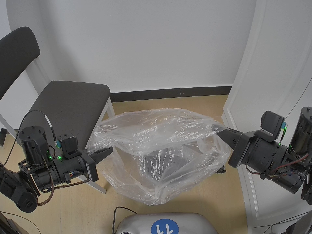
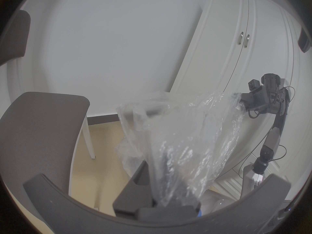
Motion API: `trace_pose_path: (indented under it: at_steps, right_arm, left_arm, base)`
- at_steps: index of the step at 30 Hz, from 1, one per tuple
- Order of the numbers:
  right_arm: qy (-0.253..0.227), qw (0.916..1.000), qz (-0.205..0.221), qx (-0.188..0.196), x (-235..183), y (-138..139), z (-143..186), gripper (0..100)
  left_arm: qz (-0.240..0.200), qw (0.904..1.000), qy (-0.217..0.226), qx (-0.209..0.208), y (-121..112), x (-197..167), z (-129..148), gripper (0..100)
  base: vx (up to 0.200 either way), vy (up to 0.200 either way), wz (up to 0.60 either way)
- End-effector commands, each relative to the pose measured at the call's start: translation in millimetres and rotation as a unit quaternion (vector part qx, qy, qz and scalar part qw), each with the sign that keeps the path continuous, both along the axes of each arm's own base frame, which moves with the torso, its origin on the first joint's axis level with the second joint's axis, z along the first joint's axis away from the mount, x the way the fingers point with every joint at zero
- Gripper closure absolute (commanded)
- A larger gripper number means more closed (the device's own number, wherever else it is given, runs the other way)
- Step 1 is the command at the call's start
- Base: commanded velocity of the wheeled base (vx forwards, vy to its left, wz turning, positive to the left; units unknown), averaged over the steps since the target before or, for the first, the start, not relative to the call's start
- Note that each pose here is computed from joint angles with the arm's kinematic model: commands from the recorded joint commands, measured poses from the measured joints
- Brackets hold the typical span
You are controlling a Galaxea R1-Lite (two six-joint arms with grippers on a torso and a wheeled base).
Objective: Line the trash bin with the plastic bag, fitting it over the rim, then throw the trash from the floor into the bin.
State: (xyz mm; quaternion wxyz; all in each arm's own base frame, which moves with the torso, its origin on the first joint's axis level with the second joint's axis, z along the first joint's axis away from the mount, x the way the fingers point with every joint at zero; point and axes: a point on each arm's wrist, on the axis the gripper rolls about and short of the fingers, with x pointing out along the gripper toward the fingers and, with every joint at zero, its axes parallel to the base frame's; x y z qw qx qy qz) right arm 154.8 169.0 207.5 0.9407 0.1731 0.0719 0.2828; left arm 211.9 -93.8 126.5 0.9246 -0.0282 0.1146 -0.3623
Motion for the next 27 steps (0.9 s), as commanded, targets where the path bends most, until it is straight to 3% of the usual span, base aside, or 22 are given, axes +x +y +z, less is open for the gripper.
trace_pose_path:
  at_steps: [1,17,27]
  right_arm:
    - [-0.001,1.0,0.002,-0.002,1.7,2.5,-2.5,100]
    - [0.031,0.9991,0.001,-0.03,11.3,13.4,-24.6,100]
    - [0.015,0.9998,0.0,-0.013,12.1,13.8,-27.7,100]
  left_arm:
    - [-0.002,1.0,0.0,-0.001,-1.0,0.2,0.3,100]
    - [0.007,1.0,-0.005,-0.001,2.4,2.4,1.7,100]
    - [0.014,0.9998,-0.01,-0.005,5.0,5.5,4.8,100]
  base:
    - [0.0,0.0,0.0]
    - [0.0,0.0,0.0]
    - [0.0,0.0,0.0]
